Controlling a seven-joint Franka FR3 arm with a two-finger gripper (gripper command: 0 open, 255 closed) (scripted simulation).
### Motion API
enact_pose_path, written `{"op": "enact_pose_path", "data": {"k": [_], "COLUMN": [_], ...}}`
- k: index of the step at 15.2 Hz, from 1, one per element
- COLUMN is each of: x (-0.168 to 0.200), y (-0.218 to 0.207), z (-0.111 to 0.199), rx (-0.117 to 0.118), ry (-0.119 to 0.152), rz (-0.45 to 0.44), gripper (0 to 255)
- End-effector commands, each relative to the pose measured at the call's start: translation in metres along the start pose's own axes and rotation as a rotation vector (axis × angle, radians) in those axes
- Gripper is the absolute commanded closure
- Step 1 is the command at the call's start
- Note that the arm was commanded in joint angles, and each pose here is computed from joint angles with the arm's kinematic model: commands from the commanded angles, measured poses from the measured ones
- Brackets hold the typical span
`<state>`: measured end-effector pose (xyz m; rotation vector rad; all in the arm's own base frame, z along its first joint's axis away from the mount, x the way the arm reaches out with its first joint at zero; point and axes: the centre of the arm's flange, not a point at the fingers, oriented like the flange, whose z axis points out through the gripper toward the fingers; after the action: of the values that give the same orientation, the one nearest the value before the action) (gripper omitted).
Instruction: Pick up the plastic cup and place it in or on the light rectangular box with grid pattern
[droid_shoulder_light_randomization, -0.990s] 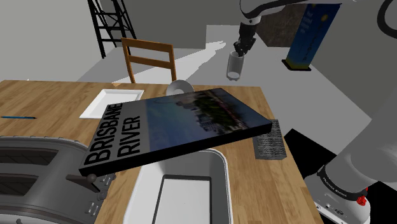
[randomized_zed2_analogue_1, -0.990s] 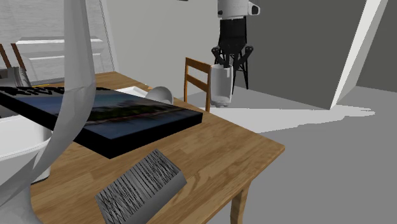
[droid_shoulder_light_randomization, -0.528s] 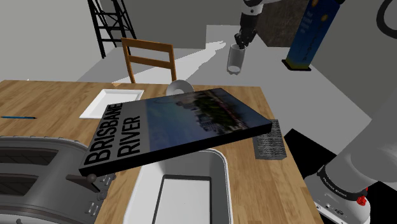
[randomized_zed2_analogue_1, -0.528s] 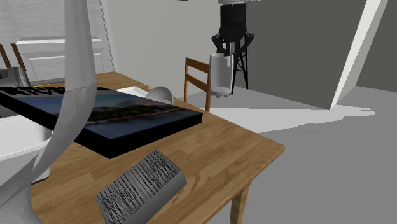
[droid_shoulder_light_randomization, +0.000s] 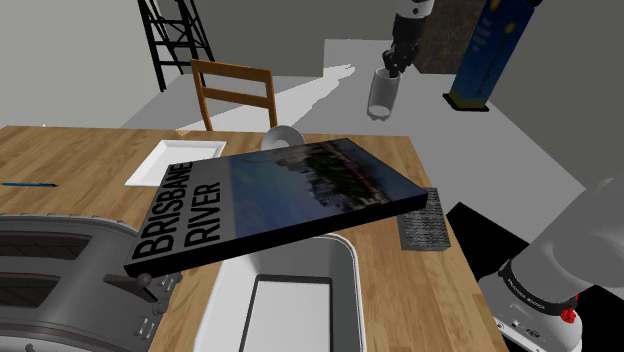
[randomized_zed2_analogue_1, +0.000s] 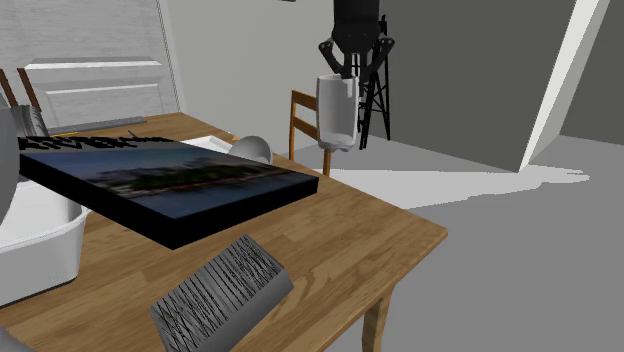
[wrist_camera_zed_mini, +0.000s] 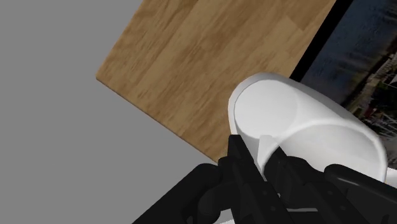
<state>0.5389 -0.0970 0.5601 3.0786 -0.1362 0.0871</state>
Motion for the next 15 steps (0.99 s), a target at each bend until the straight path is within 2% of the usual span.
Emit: {"op": "enact_pose_path", "data": {"k": [1, 15], "x": [-0.023, -0.196], "y": [-0.005, -0.050], "z": [-0.008, -0.054], "rx": [0.000, 0.000], "ry": [0.000, 0.000], "rz": [0.000, 0.000], "gripper": [255, 255]}}
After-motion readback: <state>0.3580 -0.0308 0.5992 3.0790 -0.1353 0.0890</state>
